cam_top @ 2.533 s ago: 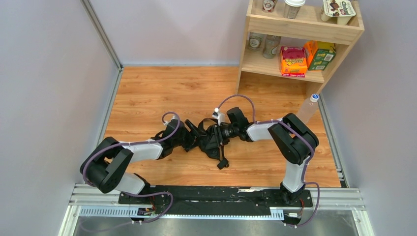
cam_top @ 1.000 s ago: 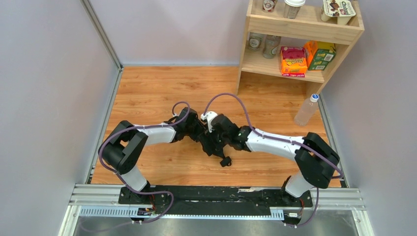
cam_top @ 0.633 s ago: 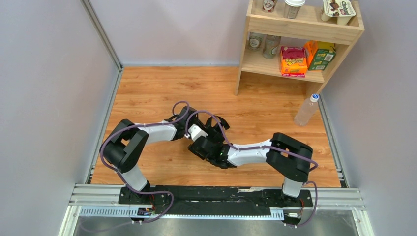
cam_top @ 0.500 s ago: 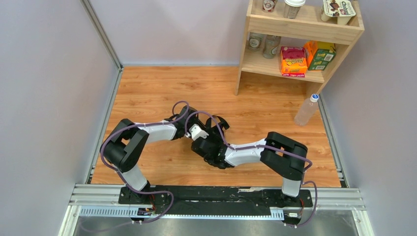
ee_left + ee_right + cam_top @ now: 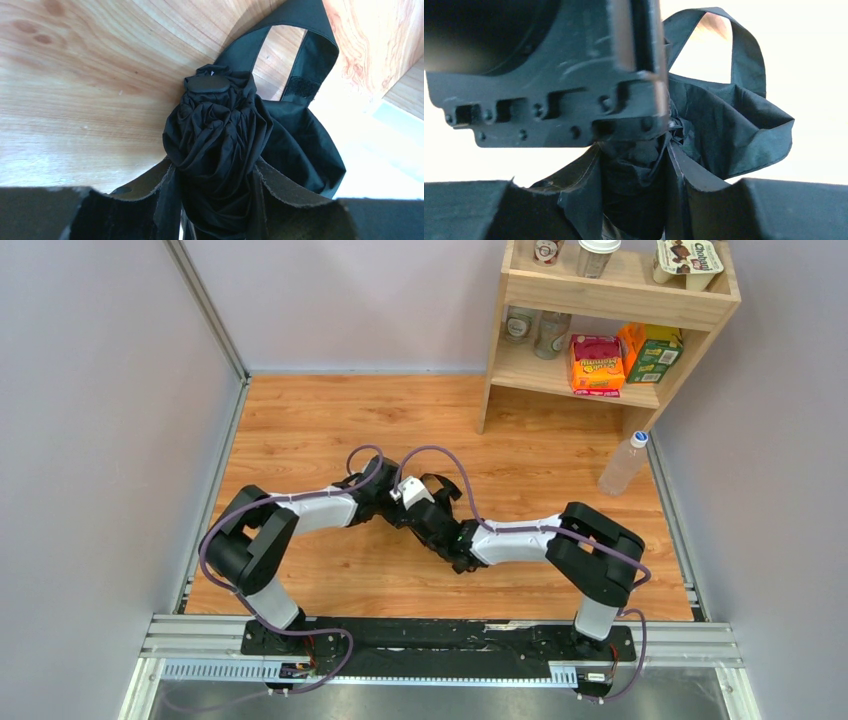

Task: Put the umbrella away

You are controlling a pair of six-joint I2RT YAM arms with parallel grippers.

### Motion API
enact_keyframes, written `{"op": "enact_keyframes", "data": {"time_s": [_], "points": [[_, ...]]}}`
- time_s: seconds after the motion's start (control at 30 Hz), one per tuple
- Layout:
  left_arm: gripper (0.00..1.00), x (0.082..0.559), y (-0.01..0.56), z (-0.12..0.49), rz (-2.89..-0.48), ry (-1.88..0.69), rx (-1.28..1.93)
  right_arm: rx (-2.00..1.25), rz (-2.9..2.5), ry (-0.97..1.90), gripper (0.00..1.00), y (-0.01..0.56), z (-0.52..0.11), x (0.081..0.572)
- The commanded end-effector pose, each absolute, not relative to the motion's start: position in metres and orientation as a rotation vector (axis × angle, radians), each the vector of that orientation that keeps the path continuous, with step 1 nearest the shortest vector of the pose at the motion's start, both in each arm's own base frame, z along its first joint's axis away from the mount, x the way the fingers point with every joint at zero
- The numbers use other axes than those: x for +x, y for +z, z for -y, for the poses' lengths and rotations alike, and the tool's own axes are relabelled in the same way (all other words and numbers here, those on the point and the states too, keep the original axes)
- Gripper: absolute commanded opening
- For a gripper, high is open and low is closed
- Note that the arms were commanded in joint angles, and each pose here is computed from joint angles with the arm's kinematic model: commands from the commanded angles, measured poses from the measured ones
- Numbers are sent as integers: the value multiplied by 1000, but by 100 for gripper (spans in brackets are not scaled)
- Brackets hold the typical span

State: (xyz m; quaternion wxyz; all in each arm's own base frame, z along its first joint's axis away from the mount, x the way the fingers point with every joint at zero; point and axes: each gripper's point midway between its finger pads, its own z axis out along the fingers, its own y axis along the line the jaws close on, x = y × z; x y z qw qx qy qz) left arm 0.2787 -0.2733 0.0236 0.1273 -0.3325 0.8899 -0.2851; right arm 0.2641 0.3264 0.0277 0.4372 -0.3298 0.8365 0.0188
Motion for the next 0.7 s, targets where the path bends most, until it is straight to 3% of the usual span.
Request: {"op": "enact_keyframes", "data": {"time_s": [0.0,0.03,0.1,0.17,0.27,0.47,0.67], "points": [[31,193,-27,221,-2913,-425,-898,-847,-2501,151,0,-69,-272,217],[47,197,-20,224,-2889,-463,-878,-840,-2513,177,0,-69,-272,217],[64,212,-6,227,-2813,-538,-821,-846,-2553,243,0,-71,-273,212],[75,232,15,233,-2702,-660,-745,-842,-2587,280,0,-73,-271,210],[76,258,55,233,-2567,-816,-644,-826,-2663,399,0,-75,-270,202],[77,269,110,201,-2394,-846,-557,-744,-2776,573,0,-75,-271,197],[77,249,109,189,-2378,-879,-601,-657,-2829,735,0,-75,-275,200]]}}
